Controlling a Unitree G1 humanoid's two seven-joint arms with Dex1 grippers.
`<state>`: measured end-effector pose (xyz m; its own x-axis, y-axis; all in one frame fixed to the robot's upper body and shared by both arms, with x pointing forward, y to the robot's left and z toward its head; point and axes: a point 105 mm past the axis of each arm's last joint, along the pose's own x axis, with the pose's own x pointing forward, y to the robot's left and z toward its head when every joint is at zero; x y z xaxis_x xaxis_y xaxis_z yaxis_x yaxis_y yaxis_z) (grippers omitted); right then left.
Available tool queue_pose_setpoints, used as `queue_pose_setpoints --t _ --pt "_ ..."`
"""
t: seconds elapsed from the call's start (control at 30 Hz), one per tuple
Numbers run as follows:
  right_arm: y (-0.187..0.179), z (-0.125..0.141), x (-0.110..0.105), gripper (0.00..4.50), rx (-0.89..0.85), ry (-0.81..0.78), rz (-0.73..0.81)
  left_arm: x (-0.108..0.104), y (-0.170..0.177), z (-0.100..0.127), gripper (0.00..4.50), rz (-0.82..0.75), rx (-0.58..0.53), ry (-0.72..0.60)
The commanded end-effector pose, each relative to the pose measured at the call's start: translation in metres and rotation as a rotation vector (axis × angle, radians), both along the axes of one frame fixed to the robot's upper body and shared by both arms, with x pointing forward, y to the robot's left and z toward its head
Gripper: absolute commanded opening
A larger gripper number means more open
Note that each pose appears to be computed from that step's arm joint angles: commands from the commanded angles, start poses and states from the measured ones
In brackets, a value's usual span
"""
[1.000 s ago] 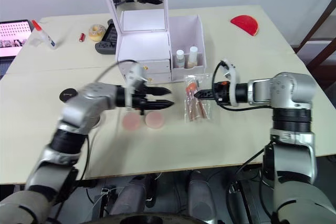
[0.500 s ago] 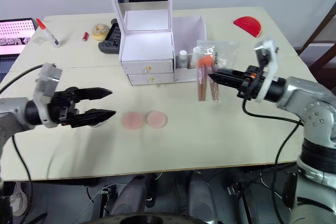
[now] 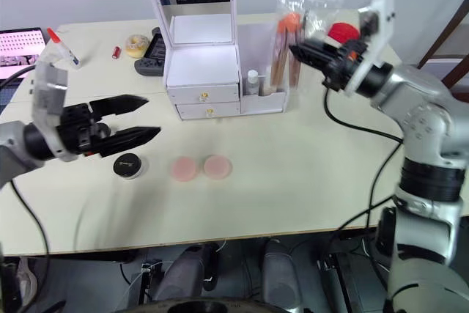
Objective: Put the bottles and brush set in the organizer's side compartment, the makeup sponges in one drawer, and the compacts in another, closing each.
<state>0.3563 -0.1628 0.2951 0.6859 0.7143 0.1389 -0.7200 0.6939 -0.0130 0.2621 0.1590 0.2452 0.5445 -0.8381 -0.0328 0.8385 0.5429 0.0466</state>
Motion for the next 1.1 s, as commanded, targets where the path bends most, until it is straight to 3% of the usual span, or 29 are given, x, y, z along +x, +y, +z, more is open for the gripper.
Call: queue_pose_setpoints --t 0.03,0.17,0.33,0.6,0.73,1.03,1.1 --pt "0.006 0.018 0.024 0.04 0.024 -0.079 -0.095 0.010 -0.005 0.016 4.41 0.111 -0.034 -0.099" --pt "0.015 0.020 0.067 0.04 -0.006 -0.111 -0.207 0.019 -0.013 0.025 4.41 0.195 -0.099 -0.137" --pt "0.020 0.011 0.099 0.04 -0.016 -0.109 -0.268 0.019 -0.018 0.029 4.41 0.202 -0.109 -0.149" --pt "0.040 -0.016 0.119 0.04 -0.036 -0.071 -0.287 0.014 -0.022 0.026 4.41 0.184 -0.099 -0.135" --pt "0.045 -0.018 0.121 0.04 -0.047 -0.077 -0.296 0.011 -0.022 0.025 4.41 0.174 -0.101 -0.126" --pt "0.049 0.003 0.118 4.42 0.013 -0.109 -0.253 0.010 -0.021 0.022 4.50 0.164 -0.102 -0.108" --pt "0.048 0.009 0.116 4.42 0.016 -0.123 -0.246 0.010 -0.021 0.021 4.50 0.162 -0.103 -0.106"
